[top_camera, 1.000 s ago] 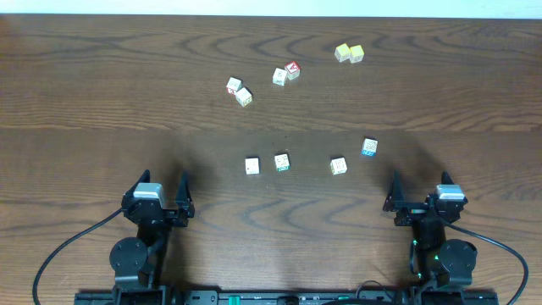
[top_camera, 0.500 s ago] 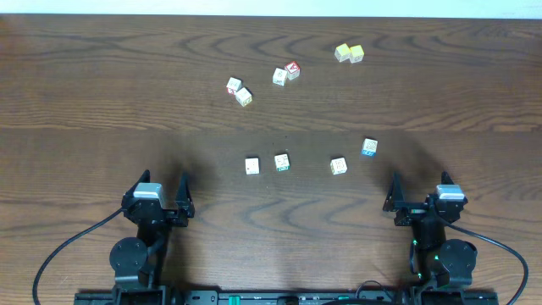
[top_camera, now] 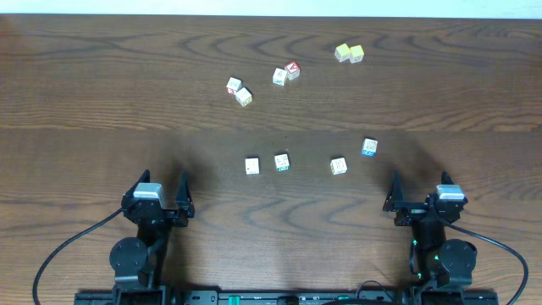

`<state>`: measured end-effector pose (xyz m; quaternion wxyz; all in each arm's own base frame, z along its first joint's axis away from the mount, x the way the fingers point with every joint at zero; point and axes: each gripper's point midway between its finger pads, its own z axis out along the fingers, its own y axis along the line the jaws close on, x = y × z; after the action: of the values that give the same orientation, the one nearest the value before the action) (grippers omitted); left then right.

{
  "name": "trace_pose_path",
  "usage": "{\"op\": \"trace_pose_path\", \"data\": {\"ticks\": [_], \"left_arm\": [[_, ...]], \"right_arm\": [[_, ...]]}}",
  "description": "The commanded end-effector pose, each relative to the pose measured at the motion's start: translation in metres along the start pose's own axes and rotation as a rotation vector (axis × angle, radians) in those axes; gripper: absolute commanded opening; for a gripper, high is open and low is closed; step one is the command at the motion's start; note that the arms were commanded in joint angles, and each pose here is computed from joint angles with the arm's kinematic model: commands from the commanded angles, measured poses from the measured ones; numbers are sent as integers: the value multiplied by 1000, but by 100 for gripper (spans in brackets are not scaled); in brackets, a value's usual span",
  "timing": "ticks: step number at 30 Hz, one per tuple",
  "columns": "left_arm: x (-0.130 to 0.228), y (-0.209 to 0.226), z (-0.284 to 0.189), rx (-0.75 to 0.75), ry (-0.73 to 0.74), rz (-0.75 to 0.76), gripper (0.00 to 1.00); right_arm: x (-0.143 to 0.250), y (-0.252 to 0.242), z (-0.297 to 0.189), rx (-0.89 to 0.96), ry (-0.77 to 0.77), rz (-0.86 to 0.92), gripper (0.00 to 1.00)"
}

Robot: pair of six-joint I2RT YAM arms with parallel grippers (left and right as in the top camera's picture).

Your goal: Lift 4 blocks

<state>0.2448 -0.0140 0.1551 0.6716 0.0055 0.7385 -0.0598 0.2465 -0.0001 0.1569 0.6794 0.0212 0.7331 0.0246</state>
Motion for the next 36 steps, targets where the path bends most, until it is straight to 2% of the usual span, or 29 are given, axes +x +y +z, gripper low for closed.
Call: {"op": "trace_pose_path", "data": {"ticks": [1, 25, 28, 31, 34, 36], "left_arm": [[15, 1, 0, -2, 49, 2, 76], [8, 0, 0, 7, 20, 1, 76], [3, -31, -2, 184, 15, -104, 76], [-4, -54, -8, 321, -1, -123, 76], [-38, -97, -33, 603, -129, -51, 76], [-69, -115, -55, 723, -258, 13, 76]], "right_arm": [[2, -2, 0, 11, 6, -8, 99], [2, -2, 0, 10, 6, -8, 99], [0, -2, 0, 7, -2, -7, 99], [1, 11, 0, -67, 6, 74, 99], [0, 31, -3, -181, 39, 400, 99], [-1, 47, -6, -267, 86, 623, 99]]}}
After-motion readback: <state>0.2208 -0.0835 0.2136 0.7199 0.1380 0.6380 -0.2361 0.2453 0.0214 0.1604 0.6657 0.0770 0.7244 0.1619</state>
